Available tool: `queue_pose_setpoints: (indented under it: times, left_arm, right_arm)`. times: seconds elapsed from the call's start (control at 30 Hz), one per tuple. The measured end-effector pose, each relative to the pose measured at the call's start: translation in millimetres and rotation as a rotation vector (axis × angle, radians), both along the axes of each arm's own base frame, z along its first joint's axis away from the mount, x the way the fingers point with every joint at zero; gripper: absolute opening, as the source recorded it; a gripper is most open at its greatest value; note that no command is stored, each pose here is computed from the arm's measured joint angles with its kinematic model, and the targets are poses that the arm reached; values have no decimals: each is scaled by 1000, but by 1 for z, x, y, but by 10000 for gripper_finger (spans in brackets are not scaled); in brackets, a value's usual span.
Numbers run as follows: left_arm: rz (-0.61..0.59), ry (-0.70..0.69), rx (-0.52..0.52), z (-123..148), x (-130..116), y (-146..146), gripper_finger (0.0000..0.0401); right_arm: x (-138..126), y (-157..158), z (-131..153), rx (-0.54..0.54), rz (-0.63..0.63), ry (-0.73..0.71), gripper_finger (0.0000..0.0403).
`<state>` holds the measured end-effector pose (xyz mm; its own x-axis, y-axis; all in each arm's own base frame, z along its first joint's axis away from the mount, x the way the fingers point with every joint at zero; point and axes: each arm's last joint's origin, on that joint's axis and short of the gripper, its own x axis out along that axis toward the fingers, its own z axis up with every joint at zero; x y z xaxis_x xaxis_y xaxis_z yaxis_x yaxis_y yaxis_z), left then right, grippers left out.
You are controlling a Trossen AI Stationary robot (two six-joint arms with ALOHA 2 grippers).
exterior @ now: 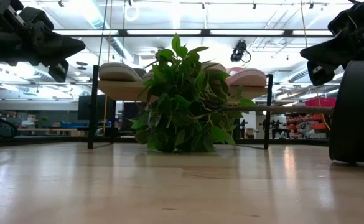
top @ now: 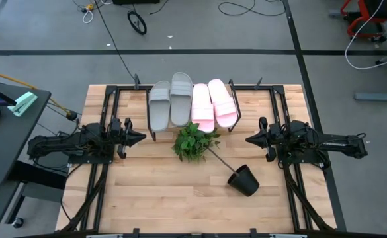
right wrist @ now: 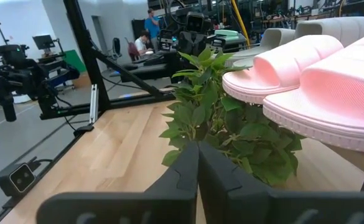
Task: Pick and place slides into the shelf
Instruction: Return to Home Position
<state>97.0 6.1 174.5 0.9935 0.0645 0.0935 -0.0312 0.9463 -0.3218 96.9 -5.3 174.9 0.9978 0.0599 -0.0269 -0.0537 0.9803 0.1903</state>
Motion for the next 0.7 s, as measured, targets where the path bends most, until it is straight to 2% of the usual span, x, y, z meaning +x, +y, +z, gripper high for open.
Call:
queue_pose_setpoints:
  times: [0.47,0.7]
  left_arm:
    - [0,0,0,0,0,0,36]
    - [0,0,0,0,0,0,27]
  right_arm:
    - [0,0,0,0,0,0,15]
    - [0,0,0,0,-1,0,14]
